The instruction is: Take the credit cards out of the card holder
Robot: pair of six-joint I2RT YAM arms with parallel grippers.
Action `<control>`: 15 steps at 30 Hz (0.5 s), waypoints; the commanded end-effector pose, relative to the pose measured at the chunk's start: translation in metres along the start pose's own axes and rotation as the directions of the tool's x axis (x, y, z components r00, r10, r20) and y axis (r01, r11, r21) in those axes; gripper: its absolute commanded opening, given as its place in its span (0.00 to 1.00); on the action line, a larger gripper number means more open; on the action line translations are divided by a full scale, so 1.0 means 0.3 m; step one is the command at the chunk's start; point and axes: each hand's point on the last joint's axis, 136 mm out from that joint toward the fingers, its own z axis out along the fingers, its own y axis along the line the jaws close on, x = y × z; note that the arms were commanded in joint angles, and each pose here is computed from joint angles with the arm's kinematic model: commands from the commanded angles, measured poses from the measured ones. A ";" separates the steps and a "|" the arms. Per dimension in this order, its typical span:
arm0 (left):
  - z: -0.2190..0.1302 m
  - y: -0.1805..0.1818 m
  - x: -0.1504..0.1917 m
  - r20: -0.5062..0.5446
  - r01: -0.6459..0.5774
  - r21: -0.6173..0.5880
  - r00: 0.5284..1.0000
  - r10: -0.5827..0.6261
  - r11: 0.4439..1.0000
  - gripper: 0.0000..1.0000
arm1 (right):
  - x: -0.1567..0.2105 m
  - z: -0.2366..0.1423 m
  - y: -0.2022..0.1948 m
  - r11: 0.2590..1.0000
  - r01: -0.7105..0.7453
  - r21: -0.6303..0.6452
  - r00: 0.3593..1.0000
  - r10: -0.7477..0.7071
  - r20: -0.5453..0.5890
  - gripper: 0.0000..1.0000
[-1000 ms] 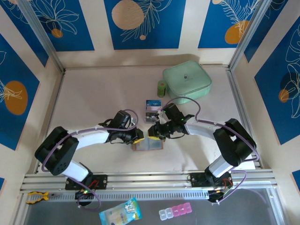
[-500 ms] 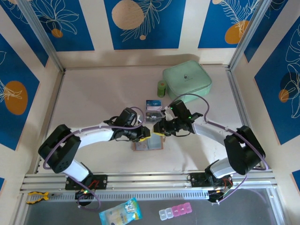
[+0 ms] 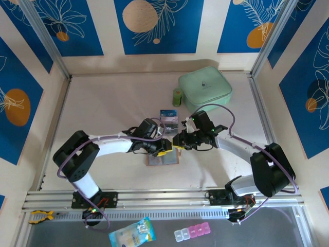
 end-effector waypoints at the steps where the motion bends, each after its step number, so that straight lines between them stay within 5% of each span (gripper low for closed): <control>1: 0.020 -0.044 -0.002 -0.016 -0.021 0.038 1.000 0.022 0.999 0.45 | 0.022 -0.013 -0.008 1.000 0.002 0.002 1.000 -0.002 -0.013 0.27; 15: 0.067 0.009 0.011 -0.045 -0.004 0.009 0.999 0.005 1.000 0.46 | 0.030 -0.015 -0.013 1.000 -0.007 0.003 1.000 0.007 -0.017 0.27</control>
